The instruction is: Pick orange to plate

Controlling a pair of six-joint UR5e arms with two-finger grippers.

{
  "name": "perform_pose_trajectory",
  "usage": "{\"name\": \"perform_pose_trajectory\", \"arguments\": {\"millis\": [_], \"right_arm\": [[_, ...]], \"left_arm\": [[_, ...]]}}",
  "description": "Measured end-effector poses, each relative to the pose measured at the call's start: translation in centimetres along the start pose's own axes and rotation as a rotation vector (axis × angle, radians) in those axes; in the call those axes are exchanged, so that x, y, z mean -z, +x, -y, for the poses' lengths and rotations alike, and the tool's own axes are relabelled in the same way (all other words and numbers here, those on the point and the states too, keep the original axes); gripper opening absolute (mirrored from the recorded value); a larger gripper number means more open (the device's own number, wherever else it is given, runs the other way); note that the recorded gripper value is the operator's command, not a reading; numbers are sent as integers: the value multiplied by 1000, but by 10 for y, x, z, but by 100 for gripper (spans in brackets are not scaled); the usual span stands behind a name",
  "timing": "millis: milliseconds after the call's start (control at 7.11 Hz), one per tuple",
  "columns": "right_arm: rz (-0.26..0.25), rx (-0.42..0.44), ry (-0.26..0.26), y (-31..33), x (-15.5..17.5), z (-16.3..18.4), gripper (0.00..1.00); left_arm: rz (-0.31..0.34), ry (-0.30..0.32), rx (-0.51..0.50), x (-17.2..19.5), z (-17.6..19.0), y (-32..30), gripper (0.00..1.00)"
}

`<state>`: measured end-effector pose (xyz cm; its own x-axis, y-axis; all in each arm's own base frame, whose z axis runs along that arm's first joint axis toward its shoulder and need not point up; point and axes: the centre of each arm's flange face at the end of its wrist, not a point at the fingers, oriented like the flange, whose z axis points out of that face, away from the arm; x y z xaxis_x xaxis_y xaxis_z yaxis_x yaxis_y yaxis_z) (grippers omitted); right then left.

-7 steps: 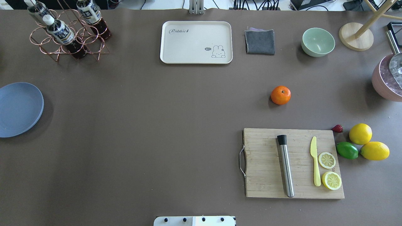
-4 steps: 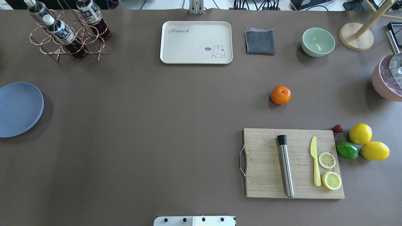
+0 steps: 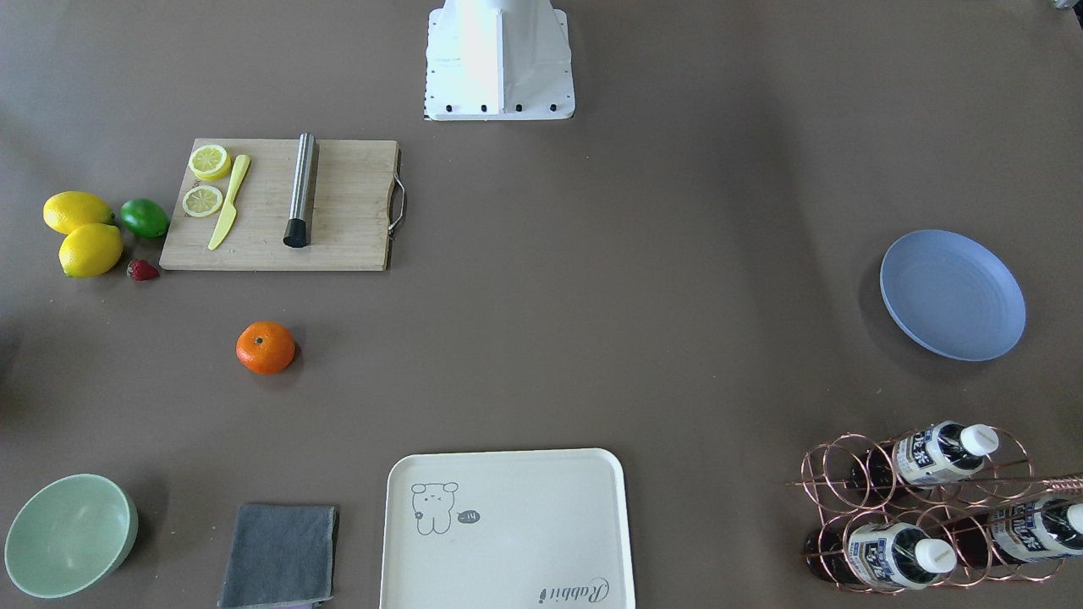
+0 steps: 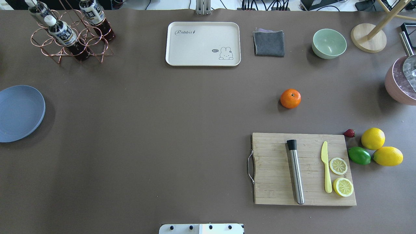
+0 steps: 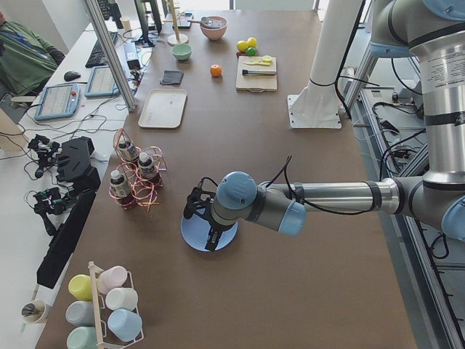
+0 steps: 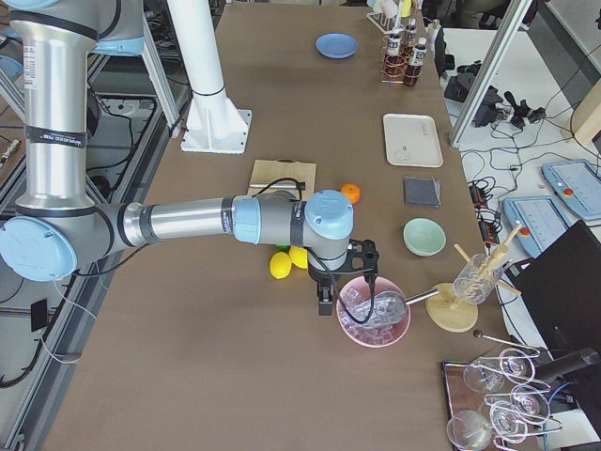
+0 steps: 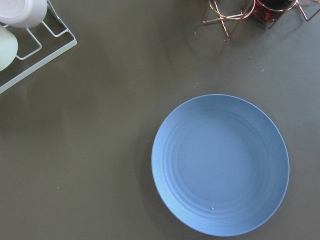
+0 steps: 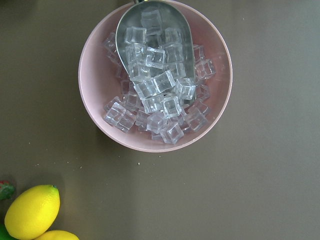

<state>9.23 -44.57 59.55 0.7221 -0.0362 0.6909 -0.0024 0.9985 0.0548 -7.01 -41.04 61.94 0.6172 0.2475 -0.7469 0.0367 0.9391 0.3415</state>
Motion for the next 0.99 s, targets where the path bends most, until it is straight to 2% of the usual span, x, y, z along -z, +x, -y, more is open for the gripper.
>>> {"name": "perform_pose_trajectory", "arguments": {"millis": [563,704,985], "right_arm": [[6,22,18,-6,2,6,100],[11,23,25,-17,2,17,100],[25,-26,48,-72,-8,55,100]], "left_arm": [[0,-40,50,-25,-2,-30,98],[2,-44,52,-38,2,-46,98],[-1,-43,25,-79,16,-87,98]]}}
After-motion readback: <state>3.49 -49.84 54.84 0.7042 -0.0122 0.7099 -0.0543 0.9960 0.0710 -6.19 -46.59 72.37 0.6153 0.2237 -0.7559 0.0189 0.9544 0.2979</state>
